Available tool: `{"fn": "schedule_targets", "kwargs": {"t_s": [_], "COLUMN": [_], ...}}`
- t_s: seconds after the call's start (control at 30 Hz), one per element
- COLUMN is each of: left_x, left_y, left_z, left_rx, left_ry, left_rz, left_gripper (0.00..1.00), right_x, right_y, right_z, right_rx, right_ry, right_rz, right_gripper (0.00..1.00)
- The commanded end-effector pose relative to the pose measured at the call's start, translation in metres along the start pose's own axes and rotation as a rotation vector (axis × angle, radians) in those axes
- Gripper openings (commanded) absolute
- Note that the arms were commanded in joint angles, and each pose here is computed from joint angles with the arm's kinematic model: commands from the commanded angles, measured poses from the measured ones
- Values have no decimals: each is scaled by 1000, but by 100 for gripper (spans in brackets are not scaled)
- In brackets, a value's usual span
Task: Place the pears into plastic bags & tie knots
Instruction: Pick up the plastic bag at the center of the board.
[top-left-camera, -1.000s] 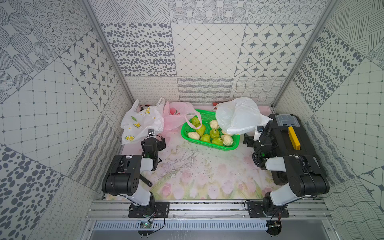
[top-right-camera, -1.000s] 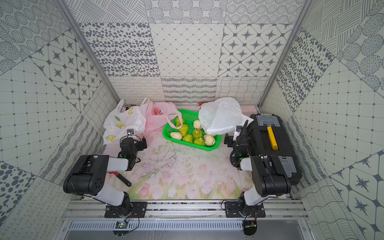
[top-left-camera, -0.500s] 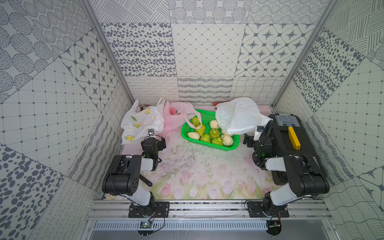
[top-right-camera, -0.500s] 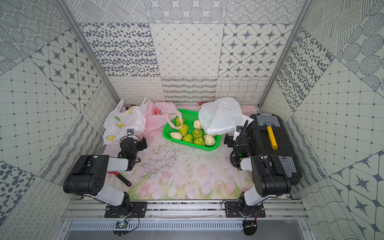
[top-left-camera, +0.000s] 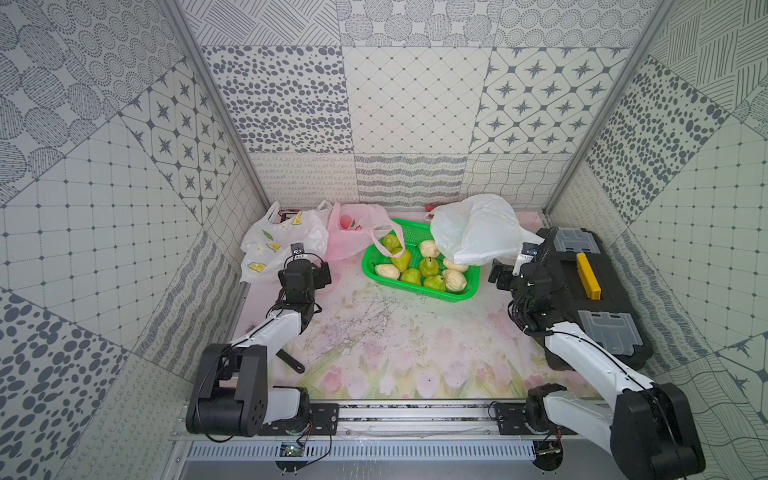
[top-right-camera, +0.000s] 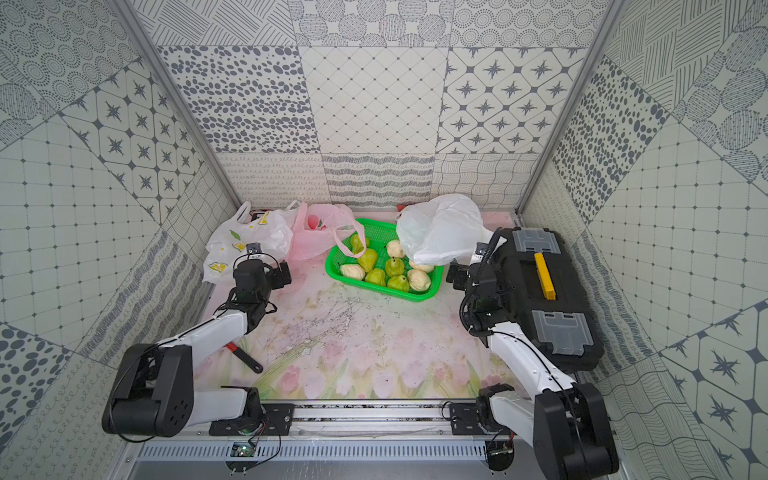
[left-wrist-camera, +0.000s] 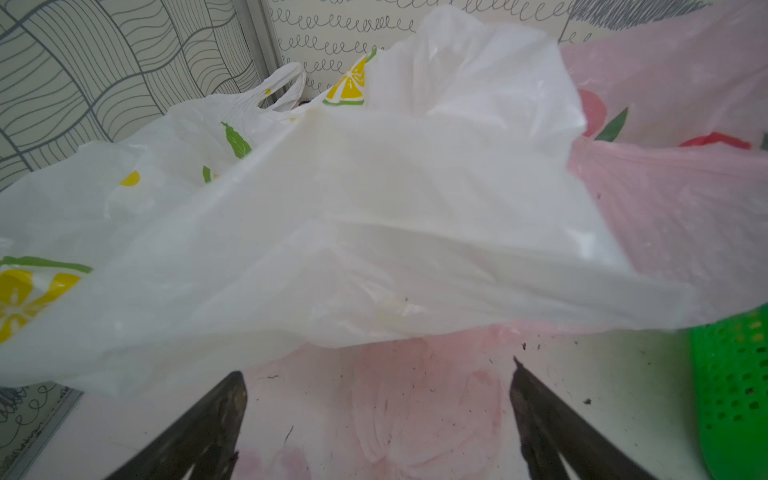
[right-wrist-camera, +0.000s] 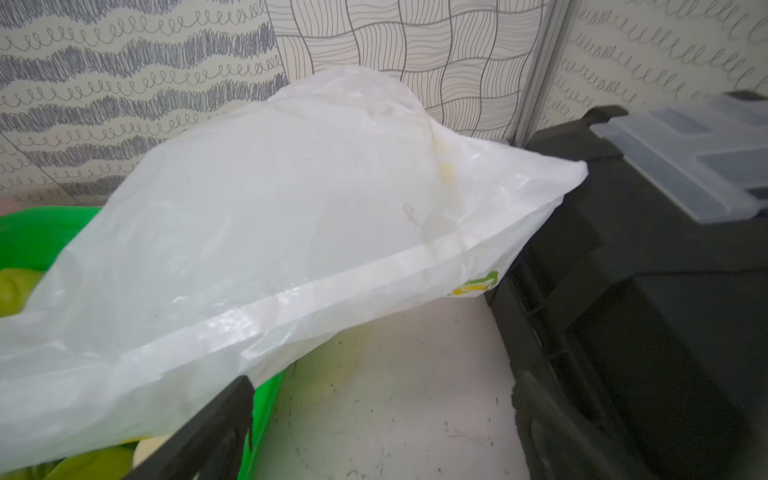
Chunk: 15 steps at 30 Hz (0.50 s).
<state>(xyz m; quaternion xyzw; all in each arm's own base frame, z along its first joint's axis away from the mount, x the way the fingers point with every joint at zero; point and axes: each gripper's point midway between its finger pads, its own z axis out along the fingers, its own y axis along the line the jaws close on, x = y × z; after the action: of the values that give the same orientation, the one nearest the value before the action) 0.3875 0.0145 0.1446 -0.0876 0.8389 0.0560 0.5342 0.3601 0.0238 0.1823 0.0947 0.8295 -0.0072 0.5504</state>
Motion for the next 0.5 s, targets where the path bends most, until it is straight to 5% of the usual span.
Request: {"fn": "schedule_targets", "kwargs": {"t_s": [0.0, 0.17, 0.47], "left_x": [25, 10, 4], "left_y": [-6, -20, -45], "left_z": [-30, -58, -97], "left_rx": [56, 155, 315], "left_ry": [183, 189, 305], "left_rz": [-51, -141, -231], "left_gripper": [99, 99, 99], "right_x": [29, 36, 54], "right_y": [4, 56, 32], "right_z": [-17, -40, -76], "right_rx": [-31, -381, -221], "right_ry": [217, 364, 537], "right_rz": [161, 433, 470], "right_gripper": [98, 93, 84]}}
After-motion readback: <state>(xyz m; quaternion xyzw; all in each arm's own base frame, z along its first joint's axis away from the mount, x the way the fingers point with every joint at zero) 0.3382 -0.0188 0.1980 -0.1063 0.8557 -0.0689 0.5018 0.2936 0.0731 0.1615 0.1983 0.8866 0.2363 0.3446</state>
